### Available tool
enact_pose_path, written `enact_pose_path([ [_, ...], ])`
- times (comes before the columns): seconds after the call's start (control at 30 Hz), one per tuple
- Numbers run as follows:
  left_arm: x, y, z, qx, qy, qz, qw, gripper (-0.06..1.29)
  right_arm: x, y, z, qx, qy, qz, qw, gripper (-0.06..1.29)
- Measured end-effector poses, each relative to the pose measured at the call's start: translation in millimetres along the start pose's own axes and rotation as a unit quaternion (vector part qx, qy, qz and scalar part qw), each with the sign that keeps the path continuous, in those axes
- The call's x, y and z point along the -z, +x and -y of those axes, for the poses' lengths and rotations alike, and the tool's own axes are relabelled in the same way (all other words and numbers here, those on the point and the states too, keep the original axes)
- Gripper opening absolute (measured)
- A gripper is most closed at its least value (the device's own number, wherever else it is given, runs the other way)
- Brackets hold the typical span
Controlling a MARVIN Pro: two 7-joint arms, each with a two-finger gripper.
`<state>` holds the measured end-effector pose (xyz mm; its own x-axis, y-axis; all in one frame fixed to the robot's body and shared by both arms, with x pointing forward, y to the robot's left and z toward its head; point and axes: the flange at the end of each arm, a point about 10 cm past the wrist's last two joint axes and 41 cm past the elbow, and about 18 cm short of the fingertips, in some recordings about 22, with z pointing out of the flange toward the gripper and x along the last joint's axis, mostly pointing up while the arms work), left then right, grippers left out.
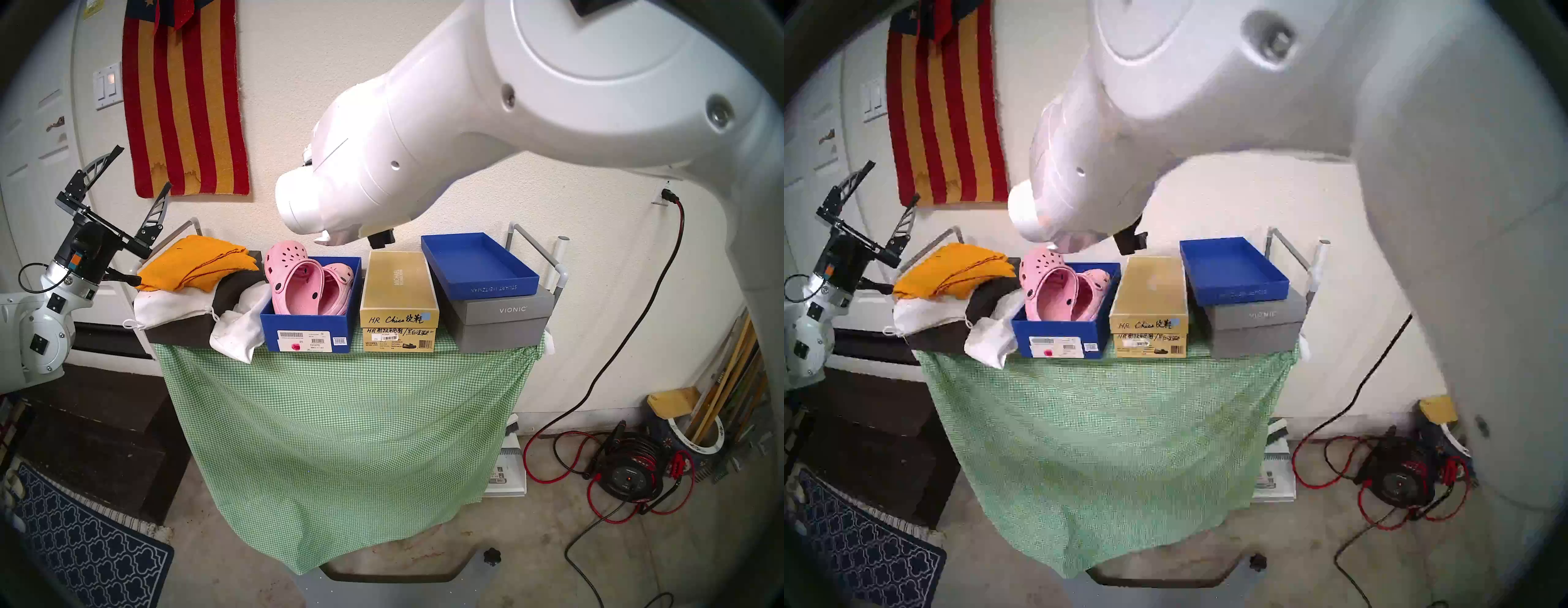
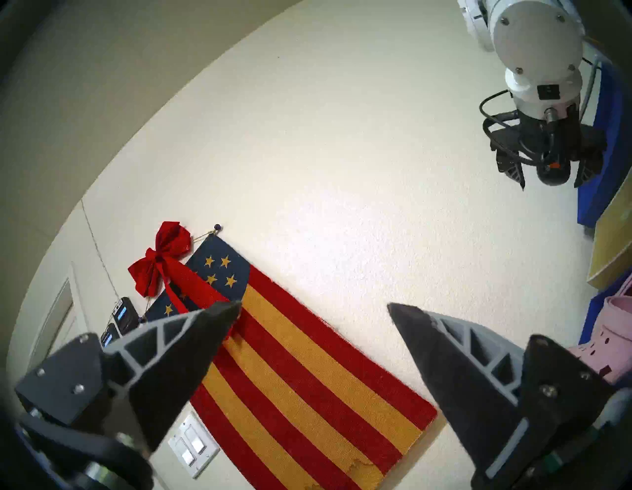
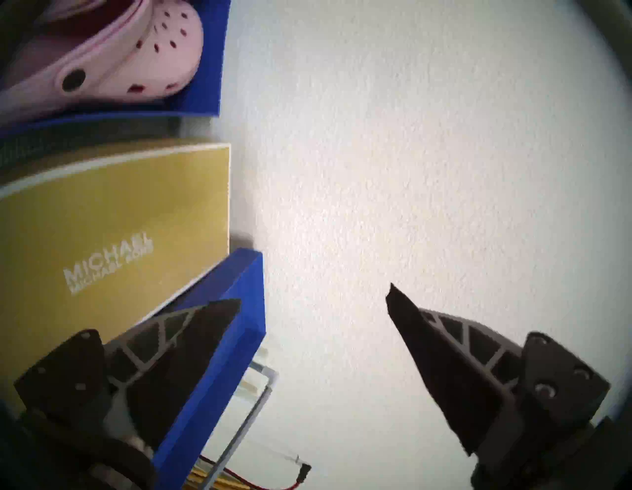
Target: Take shoe out of the box
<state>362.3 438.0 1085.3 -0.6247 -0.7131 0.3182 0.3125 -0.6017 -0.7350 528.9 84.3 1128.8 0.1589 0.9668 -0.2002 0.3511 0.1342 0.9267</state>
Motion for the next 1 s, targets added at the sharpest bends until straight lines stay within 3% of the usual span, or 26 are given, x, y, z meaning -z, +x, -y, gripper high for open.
enact_pose_path([
  [0.17, 0.0, 0.0, 0.1, 0.000, 0.000, 0.000, 1.0000, 1.22, 5.7, 23.2, -7, -0.029, 0.023, -0.051, 0.9980, 1.22],
  [0.47, 0.2, -0.1, 0.2, 0.000, 0.000, 0.000, 1.0000, 1.22, 8.3, 44.3, -12, -0.059, 0.079, -0.106, 0.9895, 1.22],
  [1.0, 0.1, 0.0, 0.4, 0.000, 0.000, 0.000, 1.0000, 1.22, -11.1, 52.4, 10, -0.067, 0.203, -0.151, 0.9651, 1.22],
])
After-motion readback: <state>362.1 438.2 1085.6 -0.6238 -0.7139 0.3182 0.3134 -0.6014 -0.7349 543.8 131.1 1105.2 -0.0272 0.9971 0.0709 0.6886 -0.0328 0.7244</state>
